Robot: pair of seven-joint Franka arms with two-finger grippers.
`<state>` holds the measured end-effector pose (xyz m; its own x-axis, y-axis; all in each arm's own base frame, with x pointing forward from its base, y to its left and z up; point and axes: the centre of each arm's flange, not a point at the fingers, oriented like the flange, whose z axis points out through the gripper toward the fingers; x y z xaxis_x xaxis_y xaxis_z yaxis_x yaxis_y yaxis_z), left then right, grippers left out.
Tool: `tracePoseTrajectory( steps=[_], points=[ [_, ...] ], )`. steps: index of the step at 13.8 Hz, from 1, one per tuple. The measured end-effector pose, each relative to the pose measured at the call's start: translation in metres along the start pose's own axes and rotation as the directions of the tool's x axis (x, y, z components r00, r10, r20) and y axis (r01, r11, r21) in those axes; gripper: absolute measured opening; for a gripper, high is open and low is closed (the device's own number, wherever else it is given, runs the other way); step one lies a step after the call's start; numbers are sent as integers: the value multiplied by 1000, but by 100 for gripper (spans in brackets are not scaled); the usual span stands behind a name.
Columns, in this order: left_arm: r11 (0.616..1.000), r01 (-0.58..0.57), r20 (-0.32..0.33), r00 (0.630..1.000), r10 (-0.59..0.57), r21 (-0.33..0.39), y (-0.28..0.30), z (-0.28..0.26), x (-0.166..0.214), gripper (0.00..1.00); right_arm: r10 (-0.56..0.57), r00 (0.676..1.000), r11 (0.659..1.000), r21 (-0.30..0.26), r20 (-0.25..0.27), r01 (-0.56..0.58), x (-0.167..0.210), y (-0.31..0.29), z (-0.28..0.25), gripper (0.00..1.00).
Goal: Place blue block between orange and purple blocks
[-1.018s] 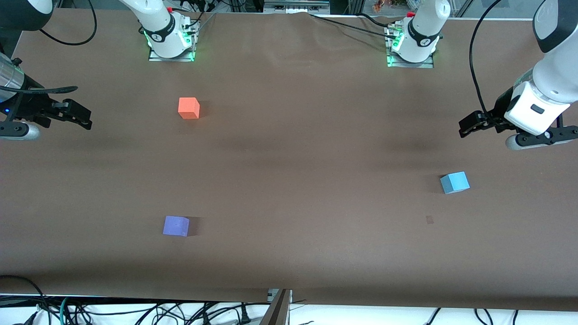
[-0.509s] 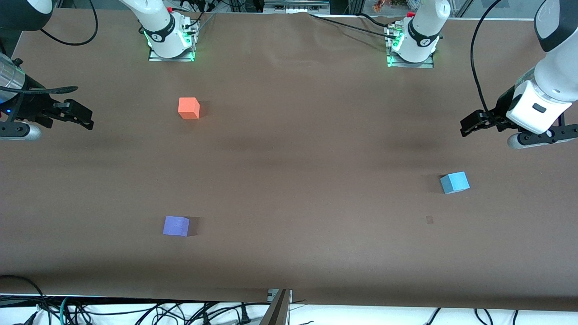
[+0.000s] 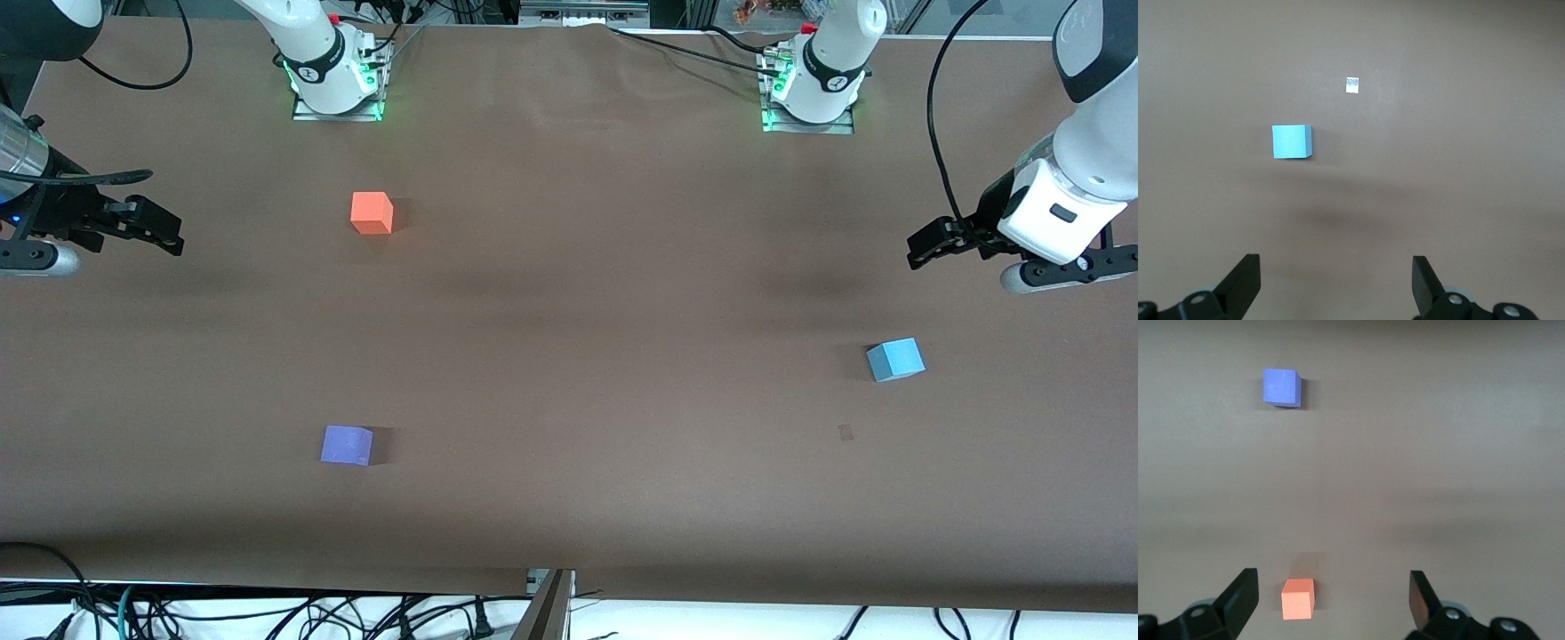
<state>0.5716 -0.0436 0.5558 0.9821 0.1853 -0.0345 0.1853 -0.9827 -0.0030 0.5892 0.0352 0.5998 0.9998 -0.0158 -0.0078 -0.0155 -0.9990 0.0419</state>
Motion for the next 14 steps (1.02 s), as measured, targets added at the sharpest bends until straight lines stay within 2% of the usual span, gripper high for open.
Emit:
tracePoseTrajectory(
  steps=[11, 14],
  points=[
    [1000, 3, 3, 1000, -3, 1, -2, 2, 1, 100, 2, 1000, 1000, 12, 1, -2, 0, 0, 0, 100],
    [996, -16, -9, 1000, 17, 87, -6, 21, 13, 100, 2, 1000, 1000, 13, 2, -3, 0, 0, 0, 100]
  ],
)
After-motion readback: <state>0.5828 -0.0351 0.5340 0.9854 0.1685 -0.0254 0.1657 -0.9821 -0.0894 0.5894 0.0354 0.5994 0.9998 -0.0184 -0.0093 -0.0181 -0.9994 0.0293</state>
